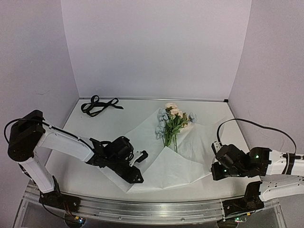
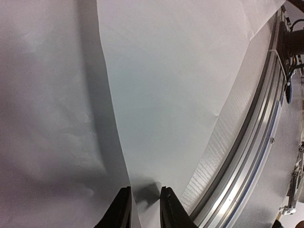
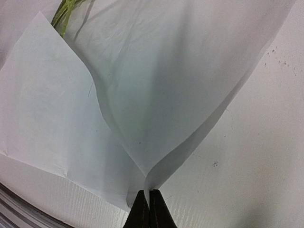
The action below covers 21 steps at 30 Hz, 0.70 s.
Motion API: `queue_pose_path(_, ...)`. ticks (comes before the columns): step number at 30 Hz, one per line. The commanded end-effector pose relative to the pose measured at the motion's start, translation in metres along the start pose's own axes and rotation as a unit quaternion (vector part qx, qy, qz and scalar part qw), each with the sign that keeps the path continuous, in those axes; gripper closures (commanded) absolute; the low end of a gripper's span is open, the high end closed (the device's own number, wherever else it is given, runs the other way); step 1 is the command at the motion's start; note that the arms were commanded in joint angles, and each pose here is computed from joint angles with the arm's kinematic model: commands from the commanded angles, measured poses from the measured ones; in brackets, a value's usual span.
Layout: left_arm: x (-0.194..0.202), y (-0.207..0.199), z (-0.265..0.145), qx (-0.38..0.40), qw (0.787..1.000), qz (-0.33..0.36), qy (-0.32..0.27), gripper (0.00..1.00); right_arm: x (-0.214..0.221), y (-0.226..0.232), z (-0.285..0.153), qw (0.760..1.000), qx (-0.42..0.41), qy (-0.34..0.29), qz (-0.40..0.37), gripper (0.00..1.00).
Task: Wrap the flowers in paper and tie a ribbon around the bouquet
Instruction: Fold the one-fourth-folded wrapping paper at the center of the board.
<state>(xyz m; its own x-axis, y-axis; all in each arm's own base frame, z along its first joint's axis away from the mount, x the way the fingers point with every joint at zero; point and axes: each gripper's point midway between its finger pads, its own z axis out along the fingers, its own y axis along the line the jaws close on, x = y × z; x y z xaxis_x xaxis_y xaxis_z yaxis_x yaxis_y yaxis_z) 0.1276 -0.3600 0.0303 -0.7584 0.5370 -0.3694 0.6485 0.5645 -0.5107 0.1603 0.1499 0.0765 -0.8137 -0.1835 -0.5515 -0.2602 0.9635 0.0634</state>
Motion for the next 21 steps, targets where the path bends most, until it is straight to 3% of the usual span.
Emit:
queue_pose_path(1, -0.031, -0.013, -0.008, 0.024, 0.999, 0.009, -0.035, 0.84, -0.018, 0.01, -0.009, 0.999, 0.003, -0.026, -0.032, 1.0)
queue_pose_path(8, -0.035, -0.004, -0.01, 0.024, 0.999, -0.002, -0.031, 0.99, -0.039, 0.039, -0.018, 0.992, -0.008, -0.066, -0.104, 1.0)
queue_pose_path(21, -0.046, 0.006, -0.01, 0.019, 0.999, -0.001, -0.034, 1.0, -0.046, 0.129, -0.005, 0.982, -0.104, -0.002, -0.156, 1.0)
